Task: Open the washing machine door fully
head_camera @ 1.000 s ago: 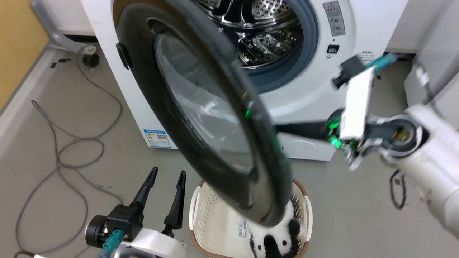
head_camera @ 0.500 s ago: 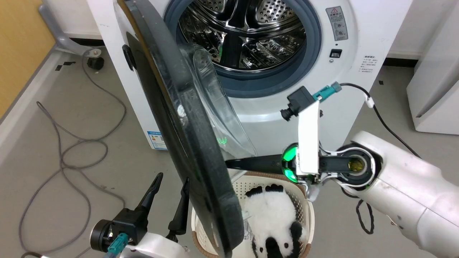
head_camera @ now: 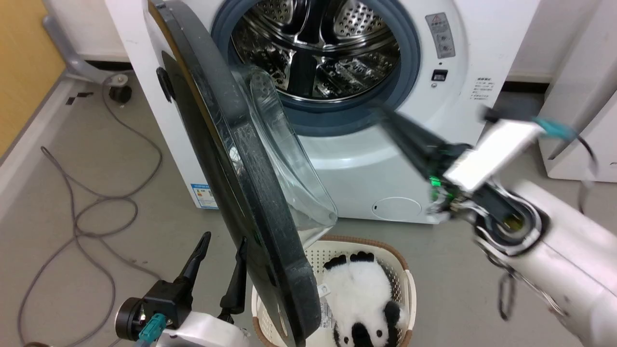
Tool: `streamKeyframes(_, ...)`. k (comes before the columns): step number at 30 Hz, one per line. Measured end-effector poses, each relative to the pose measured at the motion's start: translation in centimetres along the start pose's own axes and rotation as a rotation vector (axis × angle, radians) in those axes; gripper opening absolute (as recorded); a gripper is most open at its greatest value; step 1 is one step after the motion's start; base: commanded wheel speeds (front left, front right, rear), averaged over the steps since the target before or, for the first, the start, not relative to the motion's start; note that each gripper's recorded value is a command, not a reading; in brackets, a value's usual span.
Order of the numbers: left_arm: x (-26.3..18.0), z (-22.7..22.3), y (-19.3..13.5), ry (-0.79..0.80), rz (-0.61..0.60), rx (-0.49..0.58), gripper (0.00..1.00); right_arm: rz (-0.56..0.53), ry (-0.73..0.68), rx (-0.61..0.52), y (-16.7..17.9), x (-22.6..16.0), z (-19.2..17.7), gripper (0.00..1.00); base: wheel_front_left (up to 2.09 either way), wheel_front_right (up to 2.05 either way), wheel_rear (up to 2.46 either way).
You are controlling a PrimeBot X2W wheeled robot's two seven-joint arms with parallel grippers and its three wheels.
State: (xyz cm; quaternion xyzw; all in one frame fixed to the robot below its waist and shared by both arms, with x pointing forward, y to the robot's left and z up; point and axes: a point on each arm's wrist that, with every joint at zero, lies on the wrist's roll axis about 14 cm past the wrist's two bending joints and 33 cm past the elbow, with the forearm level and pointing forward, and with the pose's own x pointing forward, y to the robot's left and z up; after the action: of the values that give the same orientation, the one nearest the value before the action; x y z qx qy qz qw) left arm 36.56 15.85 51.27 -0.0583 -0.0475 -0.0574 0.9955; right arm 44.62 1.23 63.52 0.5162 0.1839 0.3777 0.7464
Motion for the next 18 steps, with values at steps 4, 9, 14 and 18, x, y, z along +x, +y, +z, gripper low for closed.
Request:
streamKeyframes(4, 0.0, 0.2, -0.3, -0.005, -0.005, -0.002, 1.0, -0.093, -0.263, 0.056, -3.5, -3.6, 3.7, 1.0, 0.0, 0.0, 0.0)
streamKeyframes(9, 0.2, 0.4, -0.6, -0.013, -0.009, -0.005, 1.0, -0.192, -0.41, 0.104, -7.3, -8.4, 5.0, 1.0, 0.0, 0.0, 0.0)
streamKeyframes(14, -0.1, 0.4, -0.9, -0.015, -0.013, -0.007, 1.0, -0.294, -0.608, 0.051, -10.6, -15.3, 6.6, 1.0, 0.0, 0.0, 0.0)
streamKeyframes(18, -0.2, 0.6, -0.9, -0.019, -0.012, -0.006, 1.0, -0.404, -0.662, -0.114, -12.6, -19.1, 6.2, 1.0, 0.0, 0.0, 0.0)
